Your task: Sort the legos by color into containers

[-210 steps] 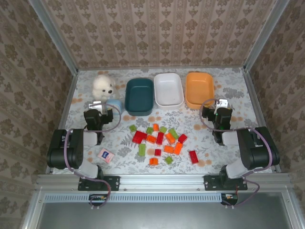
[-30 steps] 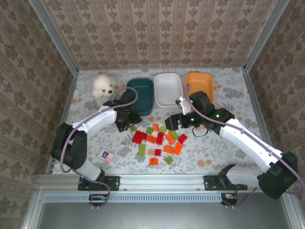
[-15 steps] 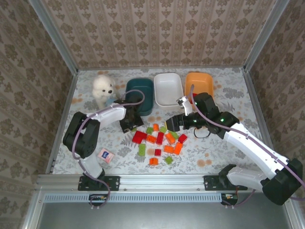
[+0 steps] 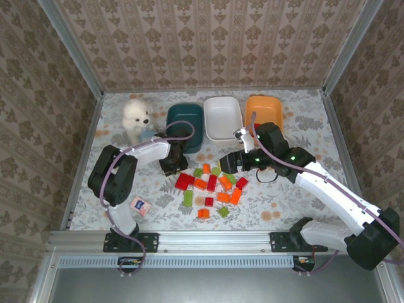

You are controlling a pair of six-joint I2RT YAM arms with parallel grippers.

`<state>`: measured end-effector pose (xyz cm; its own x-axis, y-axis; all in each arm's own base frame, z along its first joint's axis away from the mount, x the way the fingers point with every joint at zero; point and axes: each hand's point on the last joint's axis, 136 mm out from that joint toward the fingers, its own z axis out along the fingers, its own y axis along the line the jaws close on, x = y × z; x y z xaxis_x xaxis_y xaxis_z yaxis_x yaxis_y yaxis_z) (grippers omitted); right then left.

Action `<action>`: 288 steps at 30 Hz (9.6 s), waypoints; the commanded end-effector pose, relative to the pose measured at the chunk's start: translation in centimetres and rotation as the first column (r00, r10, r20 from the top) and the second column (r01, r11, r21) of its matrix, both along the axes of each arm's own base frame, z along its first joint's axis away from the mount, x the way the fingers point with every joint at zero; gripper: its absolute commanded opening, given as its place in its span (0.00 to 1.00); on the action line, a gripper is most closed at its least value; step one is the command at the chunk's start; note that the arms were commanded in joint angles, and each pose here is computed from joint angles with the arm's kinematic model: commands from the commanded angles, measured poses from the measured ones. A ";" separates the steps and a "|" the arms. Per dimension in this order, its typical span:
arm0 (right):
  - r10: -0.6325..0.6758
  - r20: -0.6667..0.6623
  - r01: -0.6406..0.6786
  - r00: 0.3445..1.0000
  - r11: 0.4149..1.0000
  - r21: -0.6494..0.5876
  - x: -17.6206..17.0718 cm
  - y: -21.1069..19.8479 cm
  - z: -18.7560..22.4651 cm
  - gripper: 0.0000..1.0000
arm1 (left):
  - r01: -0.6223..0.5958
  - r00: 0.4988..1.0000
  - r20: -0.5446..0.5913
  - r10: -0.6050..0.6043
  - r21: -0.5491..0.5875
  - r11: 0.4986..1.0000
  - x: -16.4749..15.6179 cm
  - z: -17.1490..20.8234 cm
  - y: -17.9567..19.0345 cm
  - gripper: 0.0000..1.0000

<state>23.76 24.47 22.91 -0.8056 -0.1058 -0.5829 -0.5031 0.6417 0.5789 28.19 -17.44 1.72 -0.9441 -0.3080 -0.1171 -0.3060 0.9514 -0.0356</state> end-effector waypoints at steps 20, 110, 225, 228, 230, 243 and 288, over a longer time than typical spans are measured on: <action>-0.169 0.078 0.166 0.983 0.985 0.050 3.3 -1.6 4.7 0.82 | 0.230 0.948 0.222 -0.226 0.011 0.973 8.7 12.6 -1.4 0.27; -0.859 -0.418 0.605 0.297 0.508 -0.613 0.5 -8.1 -20.2 0.24 | 0.701 0.625 0.737 -0.258 -0.385 0.600 -5.6 23.5 -5.6 0.93; -0.296 -0.032 0.295 0.955 0.955 -0.024 -6.0 -9.4 4.1 0.70 | 0.502 0.863 -0.061 -0.501 -0.003 0.865 -20.2 -0.1 -10.4 0.73; -0.290 -0.038 0.290 0.956 0.957 -0.011 -6.0 -9.2 4.6 0.70 | 0.501 0.864 -0.073 -0.499 0.014 0.865 -20.1 -0.3 -10.2 0.67; -0.277 -0.048 0.278 0.960 0.960 0.016 -6.2 -8.9 5.1 0.70 | 0.497 0.865 -0.086 -0.494 0.030 0.867 -20.1 -0.5 -9.9 0.65; -0.277 -0.079 0.281 0.958 0.958 0.054 -6.1 -8.9 5.7 0.70 | 0.527 0.849 -0.089 -0.521 0.060 0.848 -19.5 -0.7 -10.1 0.44; -0.455 -0.194 0.484 0.869 0.862 0.150 6.2 -8.7 9.2 0.71 | 0.500 0.846 0.297 -0.443 -0.150 0.853 17.0 7.5 -20.6 0.37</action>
